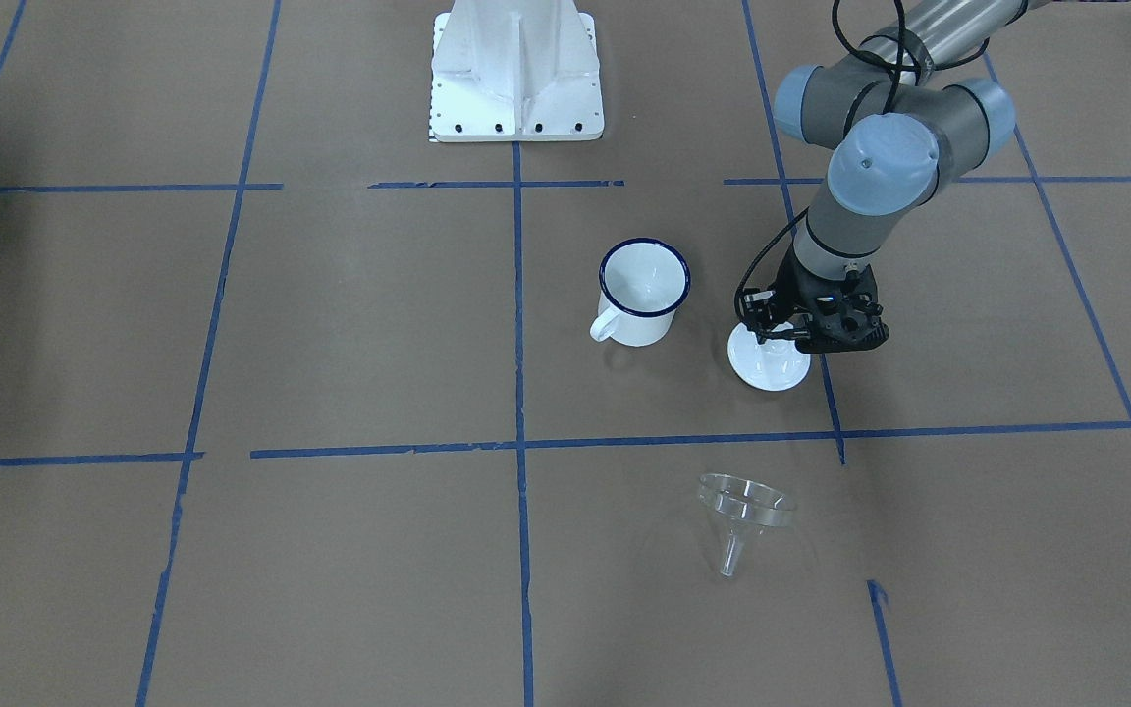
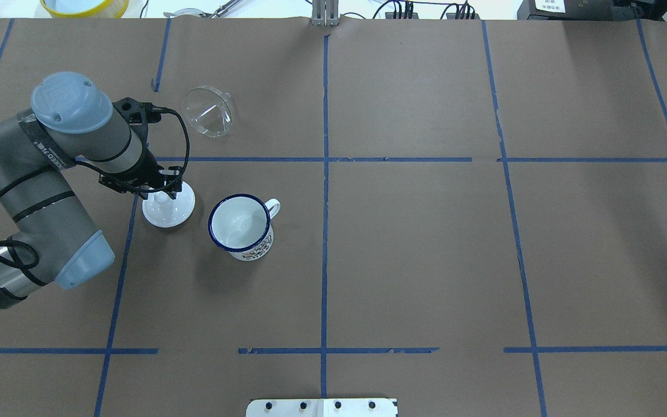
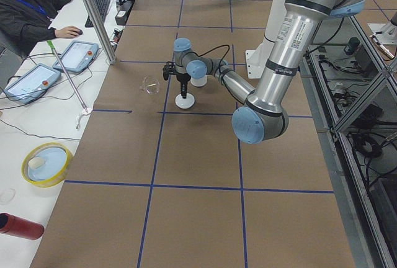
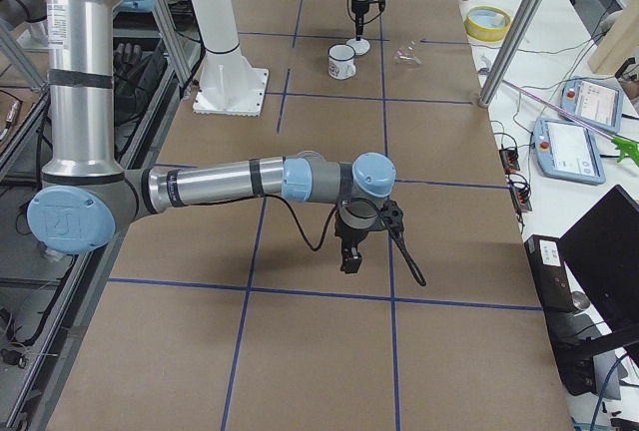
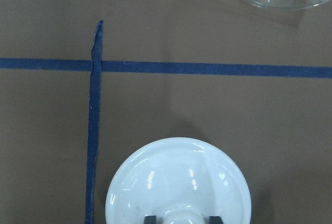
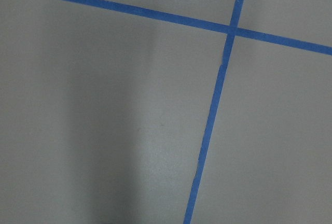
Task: Place funnel on cup
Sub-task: 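Lower the lid onto the table and open the left gripper, then move the left gripper up to the glass funnel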
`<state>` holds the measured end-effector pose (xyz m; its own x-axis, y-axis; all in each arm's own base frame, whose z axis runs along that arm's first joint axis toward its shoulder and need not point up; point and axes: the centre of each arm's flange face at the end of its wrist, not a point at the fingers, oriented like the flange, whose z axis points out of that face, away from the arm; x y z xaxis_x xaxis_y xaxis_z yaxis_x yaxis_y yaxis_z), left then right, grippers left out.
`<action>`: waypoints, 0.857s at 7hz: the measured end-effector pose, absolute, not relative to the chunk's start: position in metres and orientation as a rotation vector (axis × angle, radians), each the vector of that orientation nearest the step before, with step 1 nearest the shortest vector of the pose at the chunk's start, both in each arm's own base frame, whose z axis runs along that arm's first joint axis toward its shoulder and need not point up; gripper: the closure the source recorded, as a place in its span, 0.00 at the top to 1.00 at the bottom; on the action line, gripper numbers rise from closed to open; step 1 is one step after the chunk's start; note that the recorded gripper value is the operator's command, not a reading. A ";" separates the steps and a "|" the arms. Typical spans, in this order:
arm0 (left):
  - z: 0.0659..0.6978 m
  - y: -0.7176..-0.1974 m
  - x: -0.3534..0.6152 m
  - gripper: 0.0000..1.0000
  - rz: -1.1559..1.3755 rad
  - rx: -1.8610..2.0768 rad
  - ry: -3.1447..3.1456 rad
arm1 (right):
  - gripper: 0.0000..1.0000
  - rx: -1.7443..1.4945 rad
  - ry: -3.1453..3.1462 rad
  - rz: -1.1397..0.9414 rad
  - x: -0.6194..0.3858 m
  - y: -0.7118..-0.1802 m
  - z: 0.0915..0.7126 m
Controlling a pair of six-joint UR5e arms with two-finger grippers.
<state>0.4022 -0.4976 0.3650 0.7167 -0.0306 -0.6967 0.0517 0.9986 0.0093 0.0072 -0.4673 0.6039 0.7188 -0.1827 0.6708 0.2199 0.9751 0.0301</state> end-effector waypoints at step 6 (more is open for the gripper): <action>0.307 -0.542 0.331 1.00 -0.448 0.017 0.805 | 1.00 -0.053 -0.736 -0.223 0.007 -0.467 0.604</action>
